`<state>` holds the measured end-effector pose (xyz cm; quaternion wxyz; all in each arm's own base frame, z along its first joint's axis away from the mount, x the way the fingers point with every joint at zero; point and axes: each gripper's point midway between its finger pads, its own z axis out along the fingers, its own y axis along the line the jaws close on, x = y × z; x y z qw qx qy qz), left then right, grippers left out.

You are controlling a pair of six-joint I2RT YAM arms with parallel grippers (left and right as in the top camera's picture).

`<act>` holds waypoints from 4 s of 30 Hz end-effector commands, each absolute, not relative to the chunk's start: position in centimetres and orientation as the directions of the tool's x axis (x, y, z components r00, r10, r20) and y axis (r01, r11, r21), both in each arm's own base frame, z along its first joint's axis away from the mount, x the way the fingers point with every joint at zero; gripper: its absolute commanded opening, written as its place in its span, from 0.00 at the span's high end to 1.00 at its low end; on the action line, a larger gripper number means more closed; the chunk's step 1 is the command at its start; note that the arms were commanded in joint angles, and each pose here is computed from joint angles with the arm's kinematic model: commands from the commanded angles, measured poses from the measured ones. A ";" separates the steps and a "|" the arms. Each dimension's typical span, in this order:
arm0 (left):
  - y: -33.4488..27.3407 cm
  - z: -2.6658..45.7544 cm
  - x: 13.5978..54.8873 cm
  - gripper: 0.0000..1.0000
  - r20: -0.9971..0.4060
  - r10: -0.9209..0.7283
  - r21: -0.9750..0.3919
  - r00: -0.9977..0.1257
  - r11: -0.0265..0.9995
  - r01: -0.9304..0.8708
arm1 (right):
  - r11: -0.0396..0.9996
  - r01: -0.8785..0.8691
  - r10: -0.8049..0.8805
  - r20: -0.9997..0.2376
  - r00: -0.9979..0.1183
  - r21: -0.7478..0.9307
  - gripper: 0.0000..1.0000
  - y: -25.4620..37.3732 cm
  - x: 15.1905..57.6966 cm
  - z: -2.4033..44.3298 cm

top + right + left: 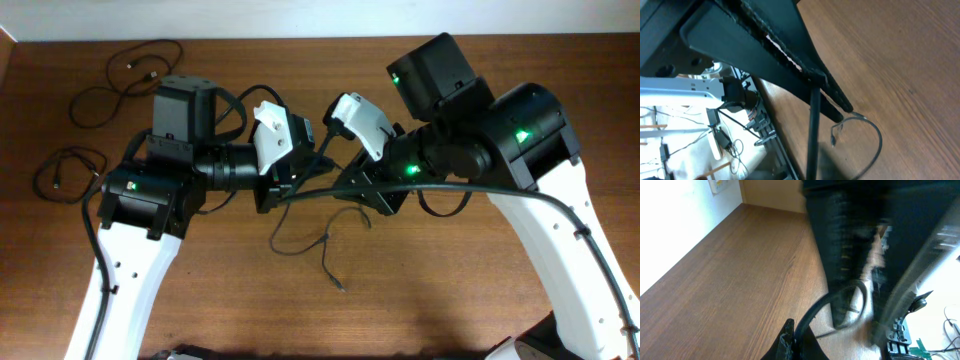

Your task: Untangle cables

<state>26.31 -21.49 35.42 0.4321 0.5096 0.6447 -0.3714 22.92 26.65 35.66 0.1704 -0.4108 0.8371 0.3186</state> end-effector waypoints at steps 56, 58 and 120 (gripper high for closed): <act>29.7 17.1 21.7 0.95 -0.284 -0.943 -0.210 0.174 -0.116 -0.971 | 0.530 -0.795 -0.582 -0.556 -0.594 0.295 0.02 26.2 25.2 34.8; 31.7 15.9 21.5 0.70 -0.333 -0.926 -0.166 0.181 -0.132 -0.977 | 0.530 -0.795 -0.583 -0.555 -0.594 0.295 0.02 26.2 25.2 34.7; 25.6 1.8 9.5 0.01 -0.109 -0.973 0.120 0.205 -0.218 -0.969 | 0.549 -0.763 -0.631 -0.430 -0.646 0.341 0.02 27.5 27.0 30.1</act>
